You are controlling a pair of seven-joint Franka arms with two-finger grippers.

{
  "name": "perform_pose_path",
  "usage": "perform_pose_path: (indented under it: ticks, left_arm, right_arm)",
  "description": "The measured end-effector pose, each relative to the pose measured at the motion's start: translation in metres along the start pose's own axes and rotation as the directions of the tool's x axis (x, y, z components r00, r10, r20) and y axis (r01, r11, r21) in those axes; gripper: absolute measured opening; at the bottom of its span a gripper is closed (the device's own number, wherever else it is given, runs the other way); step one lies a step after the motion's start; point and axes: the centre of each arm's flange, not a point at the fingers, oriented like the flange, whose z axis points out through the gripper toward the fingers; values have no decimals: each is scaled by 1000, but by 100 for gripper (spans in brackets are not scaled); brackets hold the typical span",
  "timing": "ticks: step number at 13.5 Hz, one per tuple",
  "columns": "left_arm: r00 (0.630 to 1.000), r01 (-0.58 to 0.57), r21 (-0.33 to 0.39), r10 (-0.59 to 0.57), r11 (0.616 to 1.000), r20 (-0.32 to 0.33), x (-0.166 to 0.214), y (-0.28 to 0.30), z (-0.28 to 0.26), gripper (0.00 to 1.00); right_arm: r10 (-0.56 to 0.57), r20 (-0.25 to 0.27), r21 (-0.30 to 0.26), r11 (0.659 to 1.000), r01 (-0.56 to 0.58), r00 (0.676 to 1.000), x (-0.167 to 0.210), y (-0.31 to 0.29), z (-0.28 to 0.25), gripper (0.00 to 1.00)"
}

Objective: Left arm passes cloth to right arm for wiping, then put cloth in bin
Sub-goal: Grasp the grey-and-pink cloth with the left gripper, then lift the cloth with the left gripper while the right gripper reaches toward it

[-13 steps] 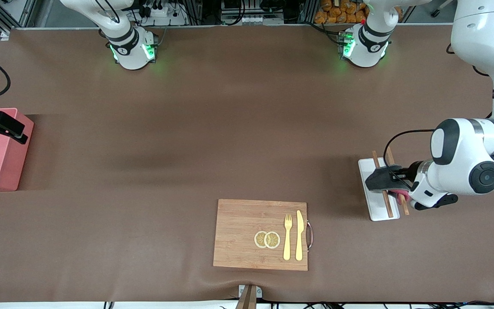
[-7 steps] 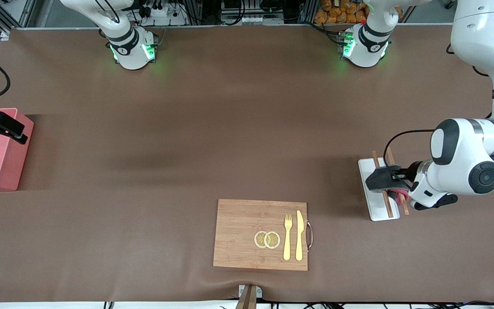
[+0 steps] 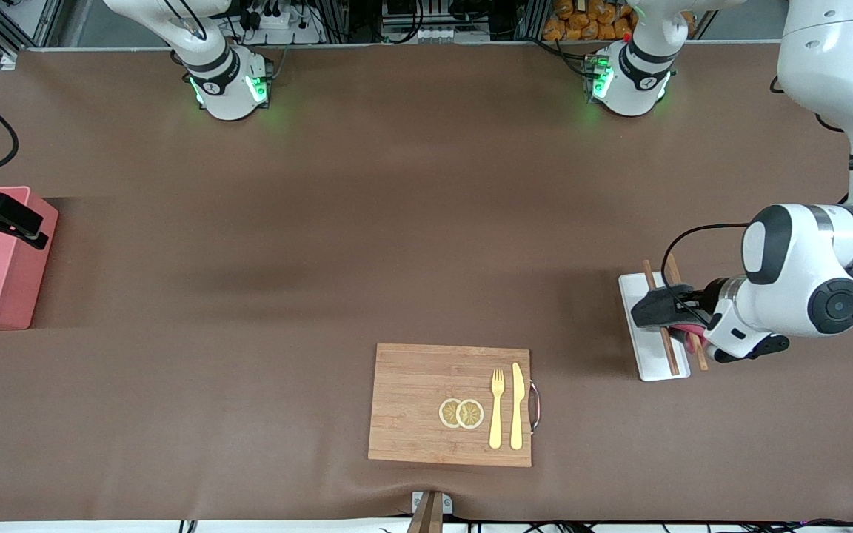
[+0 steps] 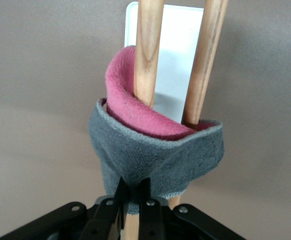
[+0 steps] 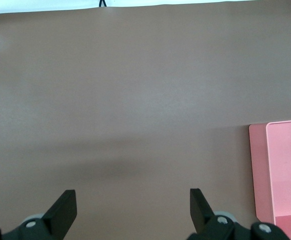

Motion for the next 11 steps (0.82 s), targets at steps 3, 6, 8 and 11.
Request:
perform_pose_path:
  ticks: [3,6,8,11]
  left_arm:
    - [1000,0,0,0,1000,-2,0,0,-1,5]
    - [1000,0,-1,0,1000,-5,1,0,-3,5]
    - [1000,-6,-5,6,1000,-17,0,4,-9,5]
    - [998,-36,-17,35,999,-57,-12,20,-40,5]
  right_arm:
    - [-1,11,-1,1000,1,1000,2,-1,6,100]
    - [-6,27,-1,1000,6,1000,5,-4,15,100]
    - [-10,43,-1,1000,10,999,5,-5,20,100]
    - [8,53,-1,1000,-8,999,5,-6,23,100]
